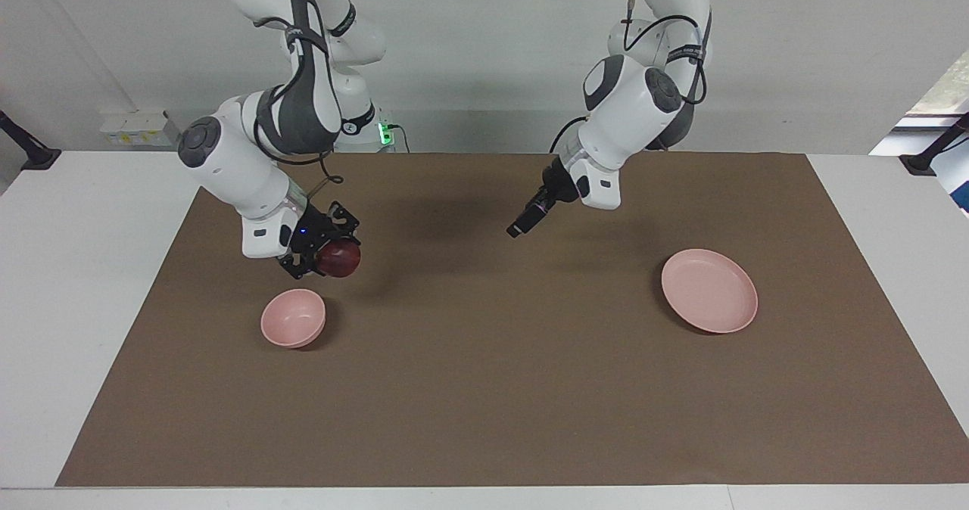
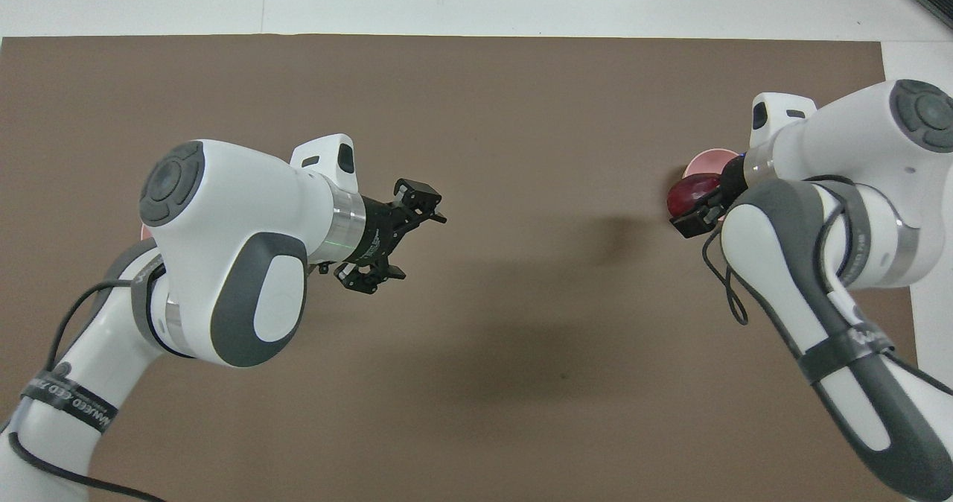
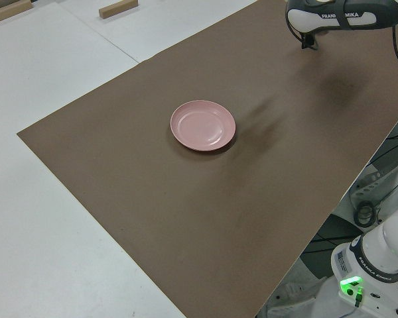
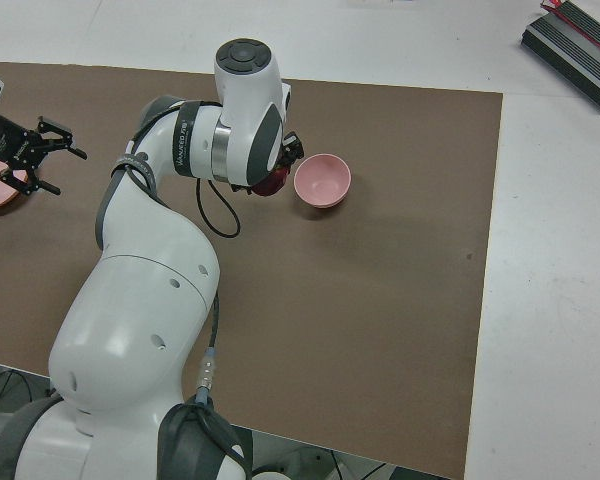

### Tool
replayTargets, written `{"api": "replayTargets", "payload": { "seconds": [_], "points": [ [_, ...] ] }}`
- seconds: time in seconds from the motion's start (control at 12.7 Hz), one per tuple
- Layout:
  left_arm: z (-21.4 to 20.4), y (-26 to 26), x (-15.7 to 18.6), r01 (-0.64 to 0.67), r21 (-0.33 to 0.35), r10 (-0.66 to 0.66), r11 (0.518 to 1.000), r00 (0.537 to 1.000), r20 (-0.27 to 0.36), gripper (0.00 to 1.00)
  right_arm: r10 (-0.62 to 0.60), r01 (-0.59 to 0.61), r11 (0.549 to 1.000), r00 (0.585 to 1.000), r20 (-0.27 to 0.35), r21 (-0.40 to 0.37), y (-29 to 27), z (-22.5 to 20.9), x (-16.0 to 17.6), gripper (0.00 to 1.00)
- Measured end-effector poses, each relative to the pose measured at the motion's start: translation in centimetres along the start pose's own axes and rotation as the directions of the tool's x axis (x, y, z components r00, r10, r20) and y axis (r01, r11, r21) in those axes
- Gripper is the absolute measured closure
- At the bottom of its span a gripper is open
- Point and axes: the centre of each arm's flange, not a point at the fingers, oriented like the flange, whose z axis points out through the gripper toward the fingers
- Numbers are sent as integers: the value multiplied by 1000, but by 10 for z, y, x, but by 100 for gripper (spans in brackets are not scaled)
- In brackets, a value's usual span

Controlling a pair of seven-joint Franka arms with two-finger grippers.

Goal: Move apple from plate to bowl
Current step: 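Lower the apple into the pink bowl and open the right gripper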

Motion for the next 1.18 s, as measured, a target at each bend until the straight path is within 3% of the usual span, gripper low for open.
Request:
{"api": "replayTargets", "payload": {
  "seconds": [0.16,0.31,0.55,0.86,1.18],
  "points": [
    [-9,-12,24,-147,41,148,988,989,-29,0,-1,5,985,1000,22,-174,2,-7,11,11],
    [-20,-25,50,-289,96,296,952,953,-67,0,13,-1,967,999,45,-256,7,-7,11,11],
    [-41,-47,90,-431,147,446,890,891,-88,0,29,0,957,995,98,-291,30,10,-3,11],
    [-82,-81,141,-593,170,608,787,793,-44,0,71,-37,947,993,95,-320,44,61,1,12],
    [-108,-95,159,-647,322,692,691,722,-34,0,87,-50,949,991,105,-312,46,87,2,12]
  ]
}}
